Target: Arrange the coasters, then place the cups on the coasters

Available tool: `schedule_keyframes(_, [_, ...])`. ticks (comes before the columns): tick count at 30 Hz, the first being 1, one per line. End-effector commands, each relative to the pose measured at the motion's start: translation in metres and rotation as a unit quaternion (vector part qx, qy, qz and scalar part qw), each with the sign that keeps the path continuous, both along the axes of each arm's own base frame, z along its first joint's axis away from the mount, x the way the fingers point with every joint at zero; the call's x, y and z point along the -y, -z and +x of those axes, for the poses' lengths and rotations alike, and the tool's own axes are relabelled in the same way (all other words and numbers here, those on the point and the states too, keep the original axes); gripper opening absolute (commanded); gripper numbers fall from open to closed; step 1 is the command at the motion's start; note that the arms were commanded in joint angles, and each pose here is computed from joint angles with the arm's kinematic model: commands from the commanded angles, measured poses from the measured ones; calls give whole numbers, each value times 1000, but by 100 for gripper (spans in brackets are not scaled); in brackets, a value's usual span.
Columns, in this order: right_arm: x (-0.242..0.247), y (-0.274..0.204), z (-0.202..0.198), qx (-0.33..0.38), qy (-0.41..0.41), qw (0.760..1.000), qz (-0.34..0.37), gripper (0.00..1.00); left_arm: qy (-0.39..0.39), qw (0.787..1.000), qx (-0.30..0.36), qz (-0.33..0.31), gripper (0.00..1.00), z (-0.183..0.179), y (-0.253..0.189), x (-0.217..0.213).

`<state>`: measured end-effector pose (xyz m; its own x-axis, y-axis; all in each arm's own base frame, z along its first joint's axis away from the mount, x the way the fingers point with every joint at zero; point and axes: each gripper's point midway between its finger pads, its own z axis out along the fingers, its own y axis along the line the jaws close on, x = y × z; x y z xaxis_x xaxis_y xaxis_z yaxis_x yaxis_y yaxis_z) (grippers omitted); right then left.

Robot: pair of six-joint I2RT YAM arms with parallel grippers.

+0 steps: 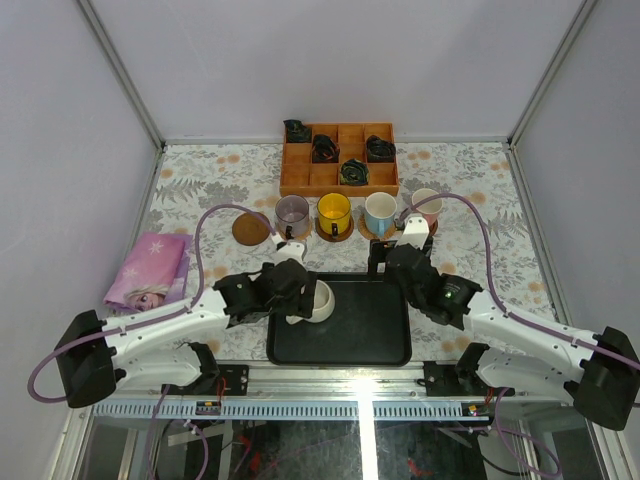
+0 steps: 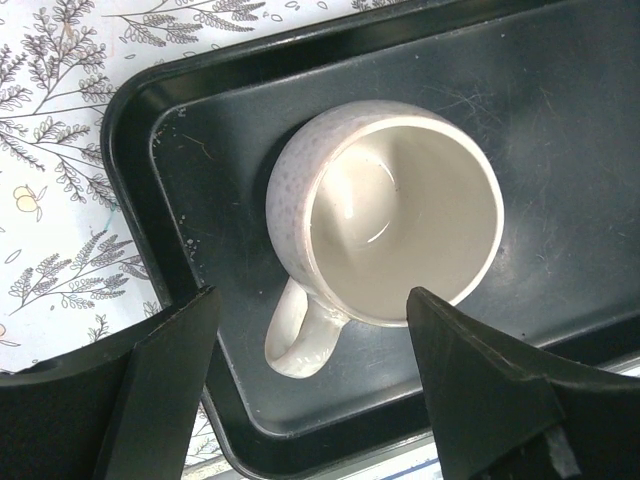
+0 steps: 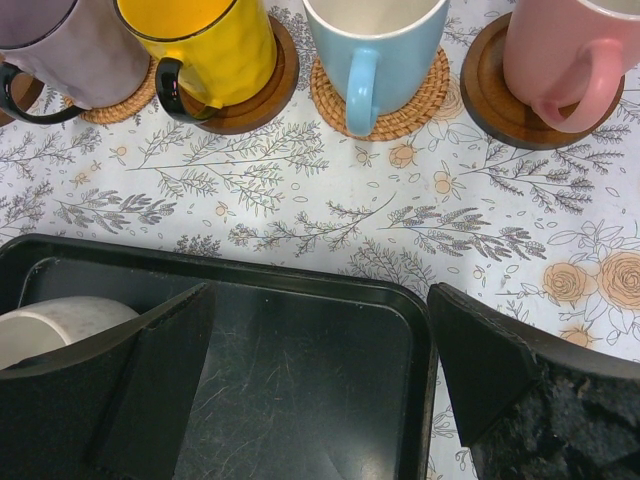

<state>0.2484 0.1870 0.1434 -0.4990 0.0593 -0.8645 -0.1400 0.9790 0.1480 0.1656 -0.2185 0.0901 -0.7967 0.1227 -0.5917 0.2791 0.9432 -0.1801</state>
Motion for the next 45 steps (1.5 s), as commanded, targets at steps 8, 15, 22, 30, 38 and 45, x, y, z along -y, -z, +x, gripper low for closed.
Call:
schedule_keyframes(8, [-5, 4, 3, -9, 4, 1000, 11, 94, 13, 999, 19, -35, 76, -3, -18, 0])
schedule_keyframes(15, [-7, 6, 3, -13, 3, 1000, 11, 94, 41, 996, 26, -78, 77, -14, -39, 3])
schedule_keyframes(22, [-10, 7, 4, -18, 0, 1000, 9, 94, 55, 997, -35, -31, 77, -28, 1, -1])
schedule_keyframes(30, [-6, 5, 3, -15, 3, 1000, 7, 94, 53, 997, -51, 17, 75, -23, 21, -1])
schedule_keyframes(38, [-7, 7, 4, -16, 4, 1000, 4, 94, 74, 995, -61, 16, 43, -21, 35, 12])
schedule_keyframes(45, [-7, 10, 3, -21, 4, 1000, 6, 94, 77, 995, -63, 18, 14, -21, 40, 15])
